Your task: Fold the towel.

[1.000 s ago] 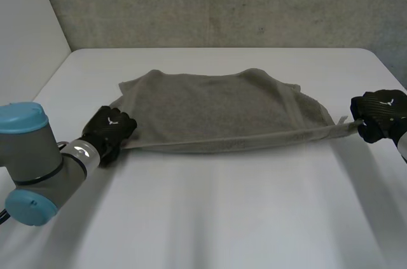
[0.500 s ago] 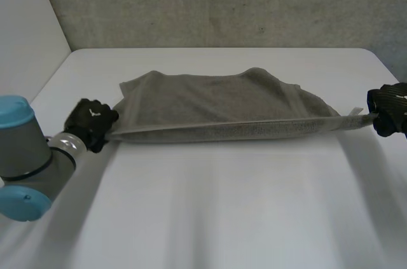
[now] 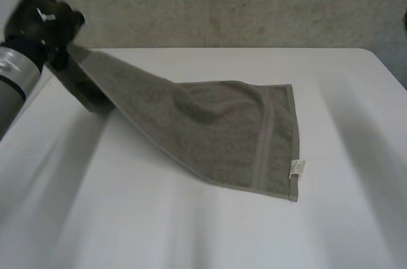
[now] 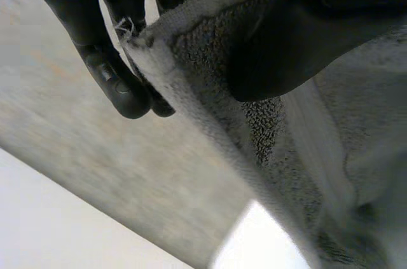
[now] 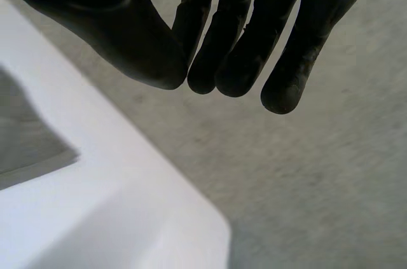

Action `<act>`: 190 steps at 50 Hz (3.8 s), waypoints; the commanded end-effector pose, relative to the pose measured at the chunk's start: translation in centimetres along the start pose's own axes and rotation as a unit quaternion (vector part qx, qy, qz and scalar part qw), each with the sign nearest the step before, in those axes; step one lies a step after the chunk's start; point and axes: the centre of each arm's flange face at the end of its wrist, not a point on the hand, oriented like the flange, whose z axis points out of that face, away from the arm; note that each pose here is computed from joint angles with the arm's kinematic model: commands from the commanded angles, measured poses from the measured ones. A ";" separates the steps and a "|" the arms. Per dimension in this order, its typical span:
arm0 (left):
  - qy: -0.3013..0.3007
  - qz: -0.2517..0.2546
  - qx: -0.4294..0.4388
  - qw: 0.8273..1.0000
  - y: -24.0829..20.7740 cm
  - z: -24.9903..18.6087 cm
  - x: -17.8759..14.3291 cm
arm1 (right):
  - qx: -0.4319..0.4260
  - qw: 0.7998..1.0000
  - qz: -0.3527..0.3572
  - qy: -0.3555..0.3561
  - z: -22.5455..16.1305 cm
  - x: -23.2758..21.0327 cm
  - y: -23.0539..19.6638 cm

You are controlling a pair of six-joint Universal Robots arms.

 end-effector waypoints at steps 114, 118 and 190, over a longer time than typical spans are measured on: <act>0.068 -0.032 -0.105 0.992 8.7 -0.6 5.2 | -0.104 0.955 0.027 -0.277 -4.5 -18.1 13.9; 0.063 -0.031 -0.100 0.992 8.8 -0.5 5.2 | -0.109 0.953 0.027 -0.283 -4.3 -18.6 14.4; 0.074 -0.034 -0.109 0.991 9.5 -0.6 6.2 | -0.055 0.969 0.032 -0.238 -0.1 -18.1 12.2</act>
